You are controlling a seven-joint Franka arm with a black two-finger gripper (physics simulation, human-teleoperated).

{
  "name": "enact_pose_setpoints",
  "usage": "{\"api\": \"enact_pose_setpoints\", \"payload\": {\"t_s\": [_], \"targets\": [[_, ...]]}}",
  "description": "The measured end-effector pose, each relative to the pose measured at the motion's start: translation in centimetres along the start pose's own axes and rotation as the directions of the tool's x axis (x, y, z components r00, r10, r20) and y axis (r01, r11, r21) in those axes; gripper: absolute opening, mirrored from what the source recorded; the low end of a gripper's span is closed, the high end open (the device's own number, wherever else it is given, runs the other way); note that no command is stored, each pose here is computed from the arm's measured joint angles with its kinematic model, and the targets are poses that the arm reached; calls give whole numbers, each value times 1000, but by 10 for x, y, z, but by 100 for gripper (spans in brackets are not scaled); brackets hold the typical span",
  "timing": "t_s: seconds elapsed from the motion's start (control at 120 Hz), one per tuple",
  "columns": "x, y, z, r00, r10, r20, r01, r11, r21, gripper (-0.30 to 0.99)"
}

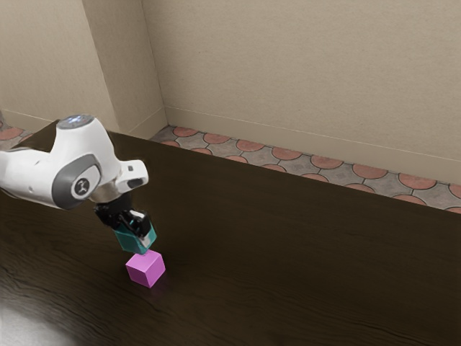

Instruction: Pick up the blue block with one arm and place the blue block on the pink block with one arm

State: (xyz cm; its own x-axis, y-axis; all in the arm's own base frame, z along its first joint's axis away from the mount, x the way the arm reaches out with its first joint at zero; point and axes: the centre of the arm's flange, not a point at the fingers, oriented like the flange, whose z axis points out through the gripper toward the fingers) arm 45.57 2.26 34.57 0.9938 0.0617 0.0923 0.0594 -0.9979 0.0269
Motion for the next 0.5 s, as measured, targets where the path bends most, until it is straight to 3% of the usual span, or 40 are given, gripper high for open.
{"api": "enact_pose_setpoints", "payload": {"t_s": [0.5], "targets": [[1, 13, 22, 997, -63, 41, 60, 997, 56, 33]]}}
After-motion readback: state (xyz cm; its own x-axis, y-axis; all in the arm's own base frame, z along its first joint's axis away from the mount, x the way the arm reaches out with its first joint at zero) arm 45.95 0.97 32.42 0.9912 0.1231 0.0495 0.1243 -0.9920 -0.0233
